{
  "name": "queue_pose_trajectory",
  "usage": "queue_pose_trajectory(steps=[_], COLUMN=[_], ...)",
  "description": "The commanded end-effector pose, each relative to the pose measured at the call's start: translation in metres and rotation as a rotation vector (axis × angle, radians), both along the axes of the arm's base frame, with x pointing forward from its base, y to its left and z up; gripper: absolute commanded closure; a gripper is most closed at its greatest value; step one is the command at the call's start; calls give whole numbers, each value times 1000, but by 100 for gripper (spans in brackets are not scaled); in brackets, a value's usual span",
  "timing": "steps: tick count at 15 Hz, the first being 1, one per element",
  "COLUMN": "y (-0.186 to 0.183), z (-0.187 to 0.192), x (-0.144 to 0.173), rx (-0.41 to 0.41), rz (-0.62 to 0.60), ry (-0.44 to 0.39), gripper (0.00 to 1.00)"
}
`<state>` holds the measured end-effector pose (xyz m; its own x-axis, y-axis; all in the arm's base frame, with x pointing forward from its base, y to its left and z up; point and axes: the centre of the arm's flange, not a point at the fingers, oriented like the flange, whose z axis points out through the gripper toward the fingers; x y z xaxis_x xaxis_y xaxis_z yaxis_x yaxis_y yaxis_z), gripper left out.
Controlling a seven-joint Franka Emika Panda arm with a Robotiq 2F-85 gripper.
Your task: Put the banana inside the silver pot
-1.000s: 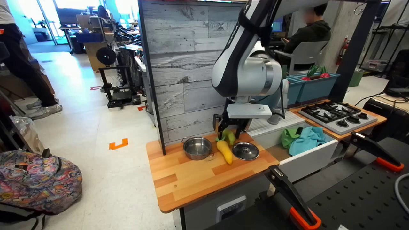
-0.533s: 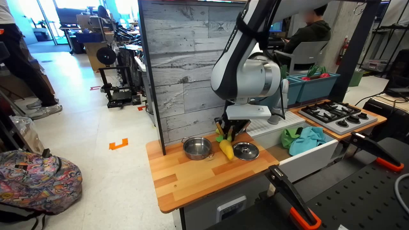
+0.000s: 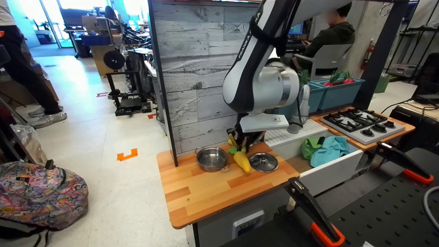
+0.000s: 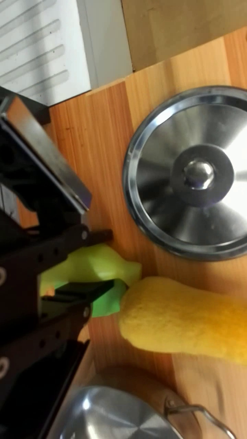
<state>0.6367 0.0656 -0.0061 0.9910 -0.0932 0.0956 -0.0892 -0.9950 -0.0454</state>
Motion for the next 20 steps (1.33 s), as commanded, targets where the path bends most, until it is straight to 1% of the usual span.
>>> queue_pose_trajectory(steps=[1, 5, 7, 11, 13, 20], y=[19, 38, 45, 64, 74, 114], z=[25, 51, 63, 70, 66, 43], x=[-28, -44, -49, -45, -39, -32], rx=[-41, -51, -53, -60, -67, -108], rz=[34, 52, 67, 118, 147, 252], ry=[-63, -137, -149, -128, -113, 1], gripper=[93, 93, 93, 93, 93, 93])
